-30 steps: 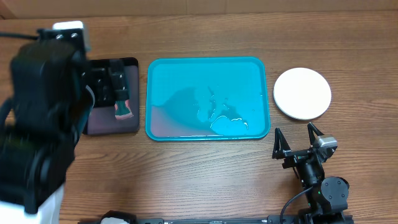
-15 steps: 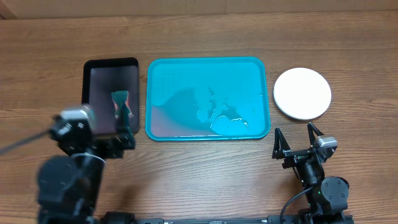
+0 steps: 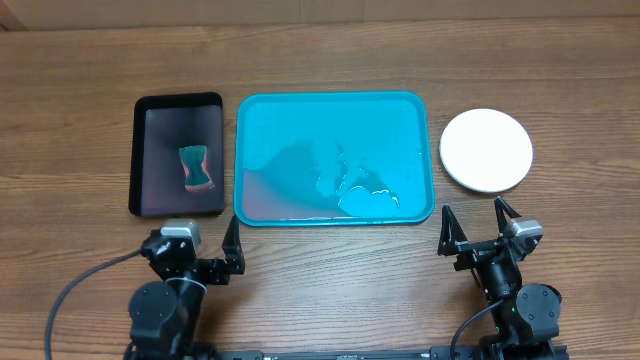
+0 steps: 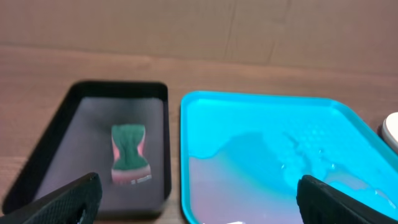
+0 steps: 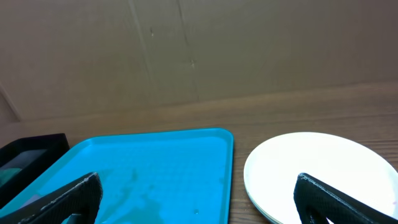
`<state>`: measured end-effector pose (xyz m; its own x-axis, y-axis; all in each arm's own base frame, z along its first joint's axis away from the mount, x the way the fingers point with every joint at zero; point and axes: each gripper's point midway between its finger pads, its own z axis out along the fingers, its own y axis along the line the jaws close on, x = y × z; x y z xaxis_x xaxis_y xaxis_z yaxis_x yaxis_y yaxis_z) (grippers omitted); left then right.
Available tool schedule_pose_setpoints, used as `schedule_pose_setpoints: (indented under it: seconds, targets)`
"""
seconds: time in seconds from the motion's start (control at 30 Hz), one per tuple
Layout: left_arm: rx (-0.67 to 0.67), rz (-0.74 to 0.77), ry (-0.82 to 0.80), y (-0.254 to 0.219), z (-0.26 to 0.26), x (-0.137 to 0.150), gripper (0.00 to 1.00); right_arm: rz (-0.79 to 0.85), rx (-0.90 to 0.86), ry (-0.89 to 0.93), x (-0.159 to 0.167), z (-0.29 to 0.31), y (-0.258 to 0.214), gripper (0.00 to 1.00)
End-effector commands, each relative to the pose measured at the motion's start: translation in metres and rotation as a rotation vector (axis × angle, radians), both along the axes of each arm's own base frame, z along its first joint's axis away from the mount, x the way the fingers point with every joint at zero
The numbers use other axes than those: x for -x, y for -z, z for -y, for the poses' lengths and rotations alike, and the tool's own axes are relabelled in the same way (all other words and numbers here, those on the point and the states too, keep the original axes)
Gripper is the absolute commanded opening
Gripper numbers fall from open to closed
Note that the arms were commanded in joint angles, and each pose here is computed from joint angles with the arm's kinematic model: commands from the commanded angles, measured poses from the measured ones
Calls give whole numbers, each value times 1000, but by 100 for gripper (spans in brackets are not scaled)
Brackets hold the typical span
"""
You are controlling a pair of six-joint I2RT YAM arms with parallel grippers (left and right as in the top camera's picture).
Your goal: Clean dirty plates on tray and stack at the side
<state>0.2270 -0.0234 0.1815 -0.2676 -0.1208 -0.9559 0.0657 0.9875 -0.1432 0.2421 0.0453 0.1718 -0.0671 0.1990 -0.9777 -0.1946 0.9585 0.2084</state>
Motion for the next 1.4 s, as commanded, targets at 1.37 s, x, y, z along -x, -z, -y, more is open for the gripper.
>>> schedule_pose_setpoints:
  seconds: [1.37]
  targets:
    - [-14, 58, -18, 36, -3, -8, 100, 7, 4, -4, 0, 0, 1, 100]
